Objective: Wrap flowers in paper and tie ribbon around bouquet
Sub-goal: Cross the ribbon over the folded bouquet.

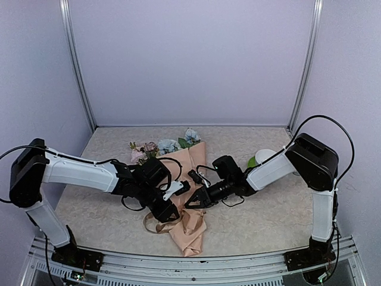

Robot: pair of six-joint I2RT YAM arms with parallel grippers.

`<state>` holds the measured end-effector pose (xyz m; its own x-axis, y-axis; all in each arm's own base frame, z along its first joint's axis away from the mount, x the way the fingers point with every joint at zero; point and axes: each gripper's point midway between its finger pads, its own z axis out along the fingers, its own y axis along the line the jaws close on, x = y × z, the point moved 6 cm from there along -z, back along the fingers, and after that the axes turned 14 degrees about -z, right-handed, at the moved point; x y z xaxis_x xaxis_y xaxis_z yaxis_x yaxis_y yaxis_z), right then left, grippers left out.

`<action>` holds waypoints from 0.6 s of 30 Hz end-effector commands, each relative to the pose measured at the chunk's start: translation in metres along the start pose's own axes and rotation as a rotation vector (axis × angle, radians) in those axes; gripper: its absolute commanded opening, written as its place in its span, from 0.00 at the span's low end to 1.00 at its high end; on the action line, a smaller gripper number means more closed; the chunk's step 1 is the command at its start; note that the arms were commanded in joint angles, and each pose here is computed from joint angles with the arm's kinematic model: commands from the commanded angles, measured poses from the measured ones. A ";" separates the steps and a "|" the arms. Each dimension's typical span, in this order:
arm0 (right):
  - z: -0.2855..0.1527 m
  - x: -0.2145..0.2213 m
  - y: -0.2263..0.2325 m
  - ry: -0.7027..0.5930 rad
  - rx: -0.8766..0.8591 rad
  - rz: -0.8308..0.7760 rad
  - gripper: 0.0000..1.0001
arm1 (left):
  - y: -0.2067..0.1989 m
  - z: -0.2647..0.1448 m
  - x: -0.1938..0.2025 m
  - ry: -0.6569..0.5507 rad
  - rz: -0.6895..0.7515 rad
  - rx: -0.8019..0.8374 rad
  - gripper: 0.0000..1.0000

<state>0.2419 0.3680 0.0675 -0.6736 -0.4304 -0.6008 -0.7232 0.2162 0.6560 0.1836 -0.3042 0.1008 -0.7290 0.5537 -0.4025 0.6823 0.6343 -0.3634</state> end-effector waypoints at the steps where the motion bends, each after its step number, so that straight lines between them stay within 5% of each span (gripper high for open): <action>1: -0.002 0.008 -0.009 0.020 0.030 0.029 0.31 | -0.005 0.016 -0.002 0.043 0.039 -0.008 0.51; 8: -0.002 0.008 -0.008 0.017 0.028 0.029 0.31 | -0.005 0.034 -0.003 0.071 0.049 -0.035 0.52; 14: -0.003 0.007 -0.008 0.016 0.029 0.025 0.31 | -0.001 0.037 -0.004 0.077 0.048 -0.082 0.26; 18: -0.003 0.008 -0.009 0.017 0.030 0.027 0.31 | -0.002 0.023 -0.013 0.030 0.044 -0.101 0.19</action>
<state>0.2432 0.3668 0.0673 -0.6765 -0.4289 -0.5986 -0.7209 0.2198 0.6572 0.1909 -0.3237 0.0774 -0.7110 0.6037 -0.3607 0.7003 0.6543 -0.2855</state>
